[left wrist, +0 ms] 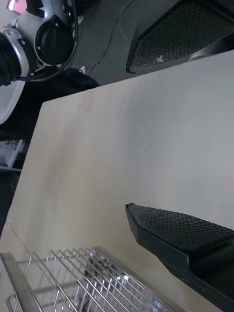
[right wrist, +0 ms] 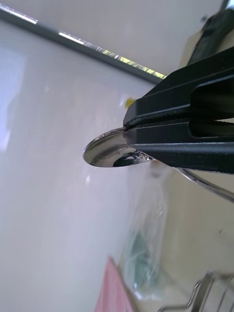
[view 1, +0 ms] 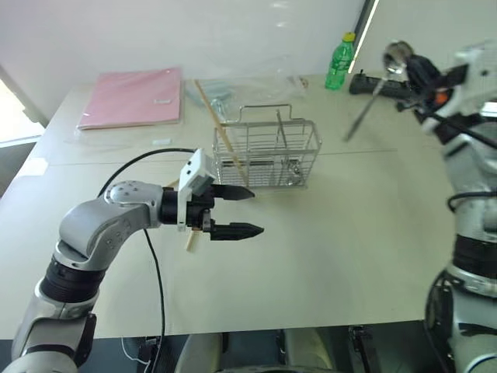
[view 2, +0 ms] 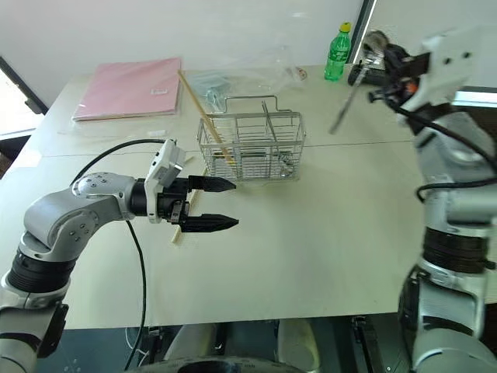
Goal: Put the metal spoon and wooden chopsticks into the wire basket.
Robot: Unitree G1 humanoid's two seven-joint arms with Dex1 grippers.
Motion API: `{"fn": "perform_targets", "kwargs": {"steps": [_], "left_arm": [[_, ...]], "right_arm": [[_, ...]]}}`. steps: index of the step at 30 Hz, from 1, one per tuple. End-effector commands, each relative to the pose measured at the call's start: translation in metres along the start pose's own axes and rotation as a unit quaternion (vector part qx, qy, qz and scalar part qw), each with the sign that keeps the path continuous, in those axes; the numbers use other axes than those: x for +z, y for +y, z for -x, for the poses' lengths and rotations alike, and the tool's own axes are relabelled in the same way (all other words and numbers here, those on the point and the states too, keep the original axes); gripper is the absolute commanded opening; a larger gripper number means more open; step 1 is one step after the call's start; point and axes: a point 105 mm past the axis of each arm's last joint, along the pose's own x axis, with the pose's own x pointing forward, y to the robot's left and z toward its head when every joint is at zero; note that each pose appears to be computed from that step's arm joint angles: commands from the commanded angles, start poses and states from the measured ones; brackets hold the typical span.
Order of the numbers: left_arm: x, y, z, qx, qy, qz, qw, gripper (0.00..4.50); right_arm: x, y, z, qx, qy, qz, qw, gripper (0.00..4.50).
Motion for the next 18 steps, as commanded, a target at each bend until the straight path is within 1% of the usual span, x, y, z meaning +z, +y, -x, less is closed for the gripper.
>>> {"fn": "perform_targets", "kwargs": {"steps": [1, 4, 8, 12, 18], "left_arm": [[0.02, 0.009, 0.01, 0.034, -0.022, -0.042, 0.998, 4.5], [0.039, 0.024, 0.017, 0.082, -0.061, -0.048, 0.994, 4.5], [0.058, 0.043, 0.025, 0.151, -0.103, -0.057, 0.981, 4.5], [0.062, 0.052, 0.03, 0.185, -0.116, -0.06, 0.974, 4.5], [0.064, 0.055, 0.031, 0.195, -0.121, -0.061, 0.972, 4.5]], "right_arm": [[0.041, 0.014, -0.011, 0.006, -0.084, 0.026, 0.996, 0.02], [0.05, 0.026, -0.018, 0.017, -0.105, 0.022, 0.994, 0.02], [0.051, 0.04, -0.022, 0.038, -0.115, 0.02, 0.992, 0.02], [0.044, 0.051, -0.024, 0.058, -0.107, 0.009, 0.993, 0.02], [0.025, 0.071, -0.021, 0.087, -0.081, -0.011, 0.993, 0.02]]}}
